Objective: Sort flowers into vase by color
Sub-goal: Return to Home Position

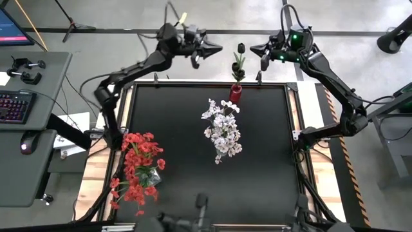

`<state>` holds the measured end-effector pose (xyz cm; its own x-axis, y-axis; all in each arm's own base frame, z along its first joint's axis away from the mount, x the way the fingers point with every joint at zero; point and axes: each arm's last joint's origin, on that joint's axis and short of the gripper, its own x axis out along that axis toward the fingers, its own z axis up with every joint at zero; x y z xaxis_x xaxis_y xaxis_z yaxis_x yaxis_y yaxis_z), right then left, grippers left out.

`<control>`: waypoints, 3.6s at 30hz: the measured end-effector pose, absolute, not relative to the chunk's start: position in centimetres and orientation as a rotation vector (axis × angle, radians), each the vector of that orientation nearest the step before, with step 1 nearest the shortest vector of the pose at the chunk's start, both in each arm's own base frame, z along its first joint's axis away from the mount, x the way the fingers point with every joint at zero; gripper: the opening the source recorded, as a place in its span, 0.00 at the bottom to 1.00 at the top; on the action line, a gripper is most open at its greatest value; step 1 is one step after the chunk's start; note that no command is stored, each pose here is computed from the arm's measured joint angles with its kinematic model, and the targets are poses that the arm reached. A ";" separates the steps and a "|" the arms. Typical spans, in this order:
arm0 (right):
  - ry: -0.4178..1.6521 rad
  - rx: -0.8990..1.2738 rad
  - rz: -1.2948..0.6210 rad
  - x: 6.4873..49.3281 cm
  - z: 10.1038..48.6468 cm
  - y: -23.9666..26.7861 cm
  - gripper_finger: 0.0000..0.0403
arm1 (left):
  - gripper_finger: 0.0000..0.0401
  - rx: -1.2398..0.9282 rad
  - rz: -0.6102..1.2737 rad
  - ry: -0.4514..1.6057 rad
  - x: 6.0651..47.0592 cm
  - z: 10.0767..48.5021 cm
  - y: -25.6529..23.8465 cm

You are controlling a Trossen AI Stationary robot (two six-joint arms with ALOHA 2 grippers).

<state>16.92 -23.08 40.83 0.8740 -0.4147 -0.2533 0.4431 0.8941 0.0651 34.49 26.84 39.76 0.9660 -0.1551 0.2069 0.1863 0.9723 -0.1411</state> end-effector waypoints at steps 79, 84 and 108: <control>-0.079 0.497 0.112 14.4 32.5 -3.9 0.00 | 0.00 -0.516 0.221 -0.378 13.9 19.2 1.5; -0.210 0.568 0.203 14.8 27.4 -3.4 0.00 | 0.00 -0.515 0.223 -0.363 14.0 19.1 1.5; -0.278 0.460 0.259 11.6 20.2 0.2 0.00 | 0.00 -0.500 0.271 -0.182 13.0 17.8 1.5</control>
